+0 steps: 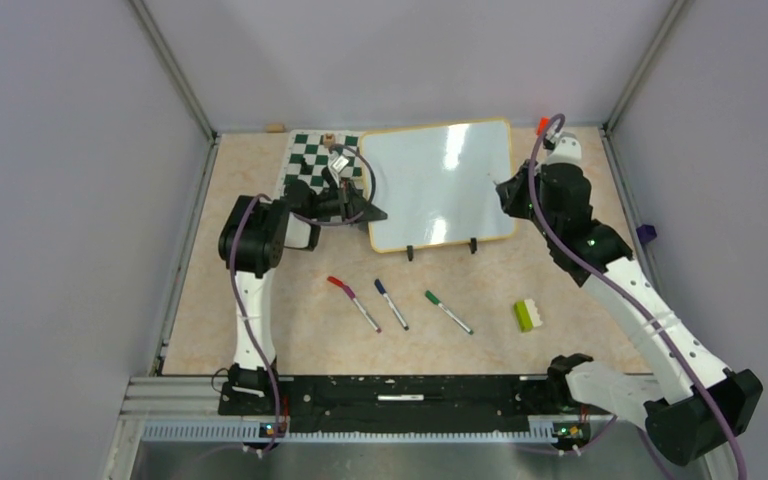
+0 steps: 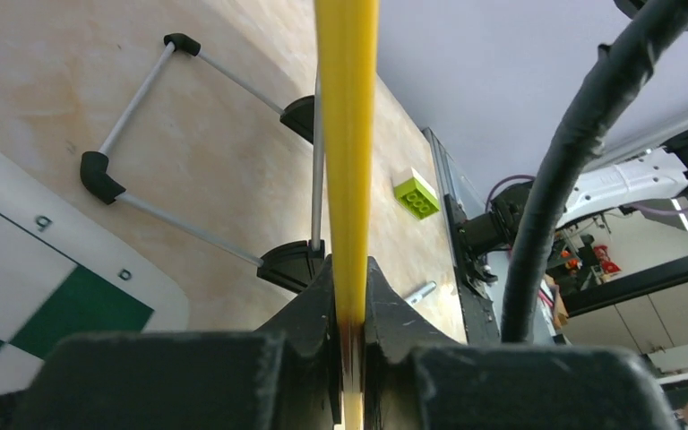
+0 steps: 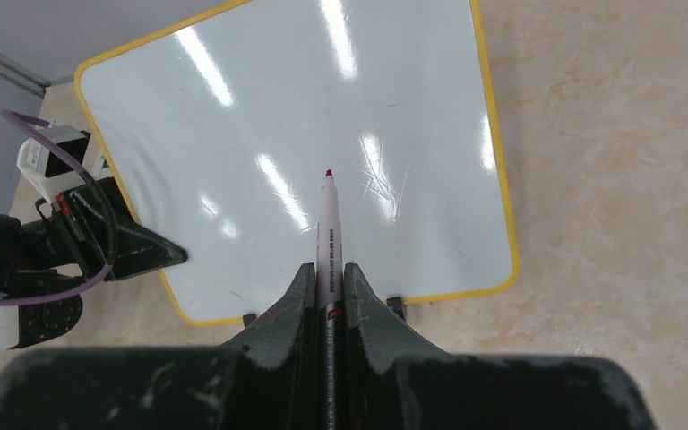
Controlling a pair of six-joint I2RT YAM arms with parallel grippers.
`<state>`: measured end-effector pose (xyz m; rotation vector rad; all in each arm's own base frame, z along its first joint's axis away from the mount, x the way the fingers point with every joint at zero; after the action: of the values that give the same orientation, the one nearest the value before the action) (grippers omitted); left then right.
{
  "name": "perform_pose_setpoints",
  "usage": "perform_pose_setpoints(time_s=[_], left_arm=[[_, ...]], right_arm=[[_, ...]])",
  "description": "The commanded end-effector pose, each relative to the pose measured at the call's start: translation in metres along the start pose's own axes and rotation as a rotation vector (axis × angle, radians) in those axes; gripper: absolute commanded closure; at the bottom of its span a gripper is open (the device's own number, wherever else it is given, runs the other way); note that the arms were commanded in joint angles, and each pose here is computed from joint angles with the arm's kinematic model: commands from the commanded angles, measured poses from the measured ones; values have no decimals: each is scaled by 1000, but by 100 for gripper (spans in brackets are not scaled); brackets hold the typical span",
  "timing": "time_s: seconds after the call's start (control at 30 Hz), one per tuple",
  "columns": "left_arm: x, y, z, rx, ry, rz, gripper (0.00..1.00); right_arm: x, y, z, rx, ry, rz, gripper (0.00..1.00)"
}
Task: Write a sentence on the whiteboard
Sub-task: Move the whiteboard to the center of the board.
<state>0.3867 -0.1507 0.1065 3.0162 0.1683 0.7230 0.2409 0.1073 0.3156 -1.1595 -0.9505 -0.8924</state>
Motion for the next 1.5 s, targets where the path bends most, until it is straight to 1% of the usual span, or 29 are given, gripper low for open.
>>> perform_pose_setpoints(time_s=[0.0, 0.2, 0.4, 0.63, 0.73, 0.8, 0.9, 1.03, 1.07, 1.1, 1.13, 1.2, 1.3, 1.33, 1.37, 1.47], left_arm=[[-12, -3, -27, -69, 74, 76, 100], [-28, -8, -40, -66, 87, 91, 100], [-40, -6, -42, -71, 99, 114, 100], [-40, -6, -47, -51, 138, 76, 100], [-42, -7, -39, 18, 146, 54, 100], [-44, -8, -34, 98, 141, 55, 100], [-44, -9, -40, 190, 202, 61, 100], [-46, -7, -41, 260, 221, 68, 99], [-46, -7, -41, 267, 219, 70, 95], [-46, -7, -41, 267, 219, 74, 88], [-45, -6, -40, 267, 215, 77, 80], [-45, -6, -40, 261, 222, 83, 60], [-45, -8, -43, 295, 243, 72, 35], [-45, -9, -44, 307, 254, 72, 29], [-44, -9, -45, 316, 258, 71, 24], [-44, -11, -50, 327, 275, 70, 18]], right_arm=[[2, -5, -4, 1, -5, -30, 100], [0, -7, -5, 0, -7, -32, 100], [-3, -6, -4, 6, 0, -24, 100], [-5, -7, -6, -6, 0, -24, 100], [-6, -7, -6, -8, 1, -22, 100], [-6, -7, -7, -10, 3, -22, 100], [-7, -6, -7, -13, 5, -19, 100], [-7, -4, -6, -7, 11, -21, 100], [-7, -4, -5, -4, 11, -21, 100], [-7, -3, -5, -4, 13, -22, 100], [-6, -3, -5, -2, 15, -24, 100], [-6, -3, -4, 0, 15, -25, 100], [-5, -3, -5, 0, 13, -28, 100], [-4, -3, -4, 2, 13, -31, 100], [-4, -4, -5, 2, 10, -32, 100], [-4, -4, -5, -1, 6, -30, 100]])
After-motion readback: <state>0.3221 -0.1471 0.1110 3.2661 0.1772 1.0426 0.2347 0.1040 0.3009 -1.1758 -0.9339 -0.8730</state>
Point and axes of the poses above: each gripper's point midway between its finger pads, its own y axis out along the fingers, its own z axis along the line the jaws close on, x = y × z, the point moved 10 cm from there along -y, back along the fingers, and after that the axes turned 13 degrees about -y, right-handed, at the moved point
